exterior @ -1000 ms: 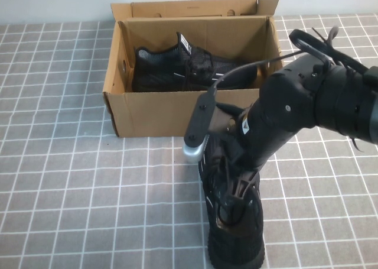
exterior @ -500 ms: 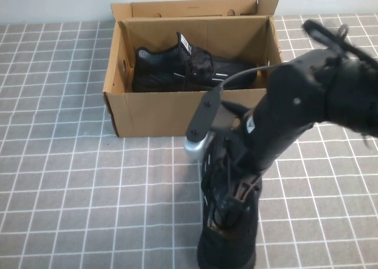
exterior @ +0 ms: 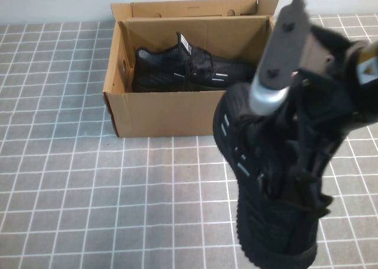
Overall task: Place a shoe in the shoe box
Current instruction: Pick up the shoe from the table, then hand over the shoe
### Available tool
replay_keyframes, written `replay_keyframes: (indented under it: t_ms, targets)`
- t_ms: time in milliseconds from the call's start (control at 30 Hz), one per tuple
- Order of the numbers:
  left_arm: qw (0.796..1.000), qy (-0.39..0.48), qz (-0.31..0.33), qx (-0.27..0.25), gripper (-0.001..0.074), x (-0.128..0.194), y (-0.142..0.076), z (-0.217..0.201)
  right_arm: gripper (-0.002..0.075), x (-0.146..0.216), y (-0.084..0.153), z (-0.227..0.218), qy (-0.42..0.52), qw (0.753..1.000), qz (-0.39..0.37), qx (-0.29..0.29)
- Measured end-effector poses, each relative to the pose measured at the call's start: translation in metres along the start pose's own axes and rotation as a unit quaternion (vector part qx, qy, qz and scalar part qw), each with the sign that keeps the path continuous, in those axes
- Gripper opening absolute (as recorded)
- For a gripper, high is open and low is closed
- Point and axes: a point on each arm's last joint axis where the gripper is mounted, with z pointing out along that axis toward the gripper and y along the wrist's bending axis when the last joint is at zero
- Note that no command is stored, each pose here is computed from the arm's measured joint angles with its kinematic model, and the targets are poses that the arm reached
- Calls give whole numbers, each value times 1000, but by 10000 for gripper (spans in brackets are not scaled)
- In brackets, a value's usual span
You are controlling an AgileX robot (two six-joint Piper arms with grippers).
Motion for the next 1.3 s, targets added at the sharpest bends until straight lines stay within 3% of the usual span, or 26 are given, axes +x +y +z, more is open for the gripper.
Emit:
replay_keyframes:
  t_ms: [600, 700, 833, 933, 1100, 1300]
  targets:
    - [1000, -9, 1, 0, -2, -2, 0, 0, -1, -4, 1, -20, -25, 1000, -12, 13]
    - [996, -62, -64, 14, -2, -11, -2, -1, -1, -4, 0, -20, -27, 999, -12, 14]
    - [963, -136, -227, 48, -2, -26, -3, -4, -1, -5, 1, -20, -29, 999, -10, 10]
    - [944, -170, -277, 56, -2, -32, -1, -6, -1, -5, 1, -17, -27, 1000, -8, 7]
    - [926, -178, -326, 67, -2, -34, -1, -6, -1, -6, 0, -9, -19, 1000, -5, 0]
    - [940, -74, -316, 103, -2, -53, -8, -14, -1, -7, -2, -2, -12, 1000, -4, -4]
